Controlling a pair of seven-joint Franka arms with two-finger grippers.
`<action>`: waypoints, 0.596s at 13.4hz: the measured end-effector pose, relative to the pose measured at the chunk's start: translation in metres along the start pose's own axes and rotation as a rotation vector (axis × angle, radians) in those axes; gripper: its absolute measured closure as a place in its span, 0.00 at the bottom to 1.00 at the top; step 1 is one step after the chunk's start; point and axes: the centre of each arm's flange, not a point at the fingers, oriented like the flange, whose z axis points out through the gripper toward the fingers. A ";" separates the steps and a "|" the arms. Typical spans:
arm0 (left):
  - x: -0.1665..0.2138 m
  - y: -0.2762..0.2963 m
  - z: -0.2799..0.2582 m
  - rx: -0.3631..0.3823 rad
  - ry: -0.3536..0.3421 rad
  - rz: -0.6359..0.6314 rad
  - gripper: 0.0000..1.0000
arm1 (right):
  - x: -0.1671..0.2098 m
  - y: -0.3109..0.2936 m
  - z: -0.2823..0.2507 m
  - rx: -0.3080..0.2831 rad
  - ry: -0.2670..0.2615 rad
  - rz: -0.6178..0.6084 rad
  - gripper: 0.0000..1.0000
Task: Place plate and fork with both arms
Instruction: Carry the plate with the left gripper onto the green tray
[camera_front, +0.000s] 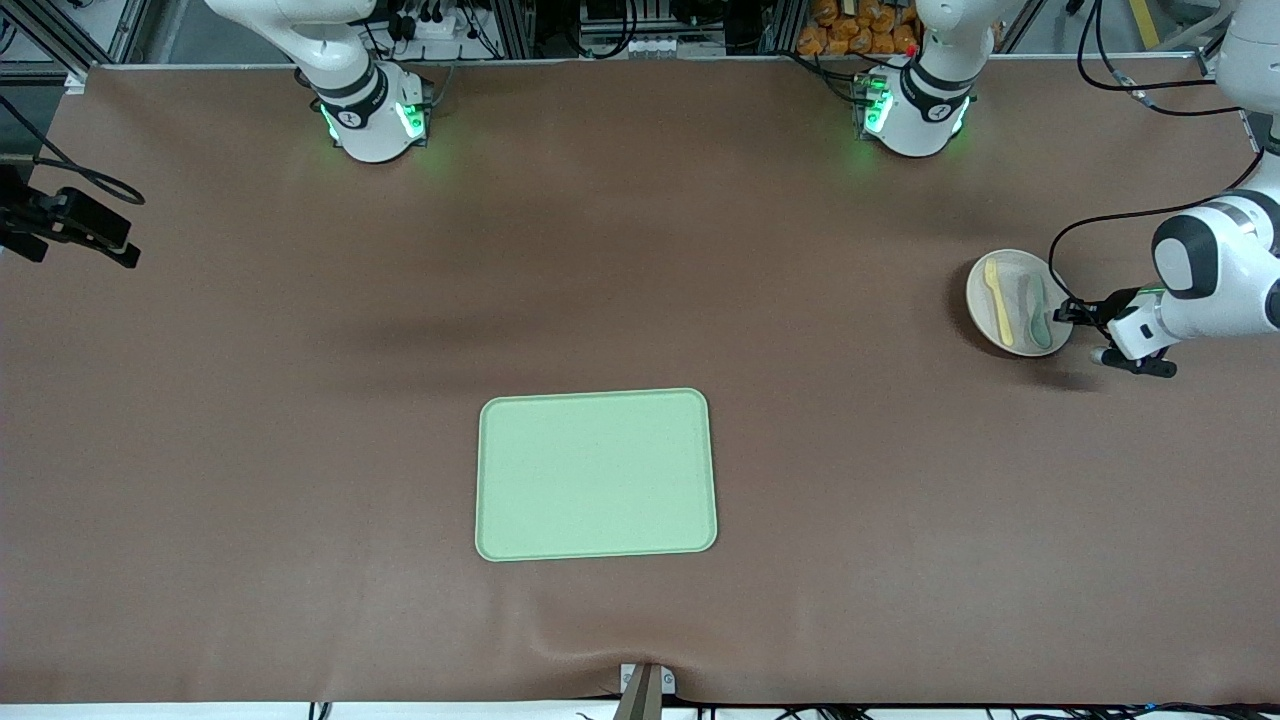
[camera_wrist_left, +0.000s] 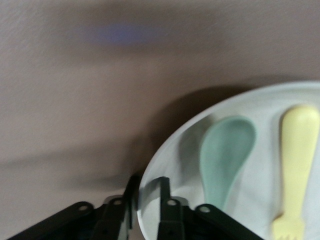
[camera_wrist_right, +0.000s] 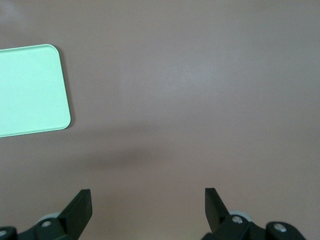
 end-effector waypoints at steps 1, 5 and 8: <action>0.002 0.004 -0.006 0.004 0.005 0.013 0.87 | 0.000 0.000 0.000 0.000 0.000 0.000 0.00; 0.032 0.032 -0.035 0.034 0.058 0.084 0.95 | 0.000 0.001 0.000 0.000 0.000 0.001 0.00; 0.064 0.065 -0.091 0.022 0.095 0.129 0.95 | 0.000 0.001 0.000 0.000 0.000 0.002 0.00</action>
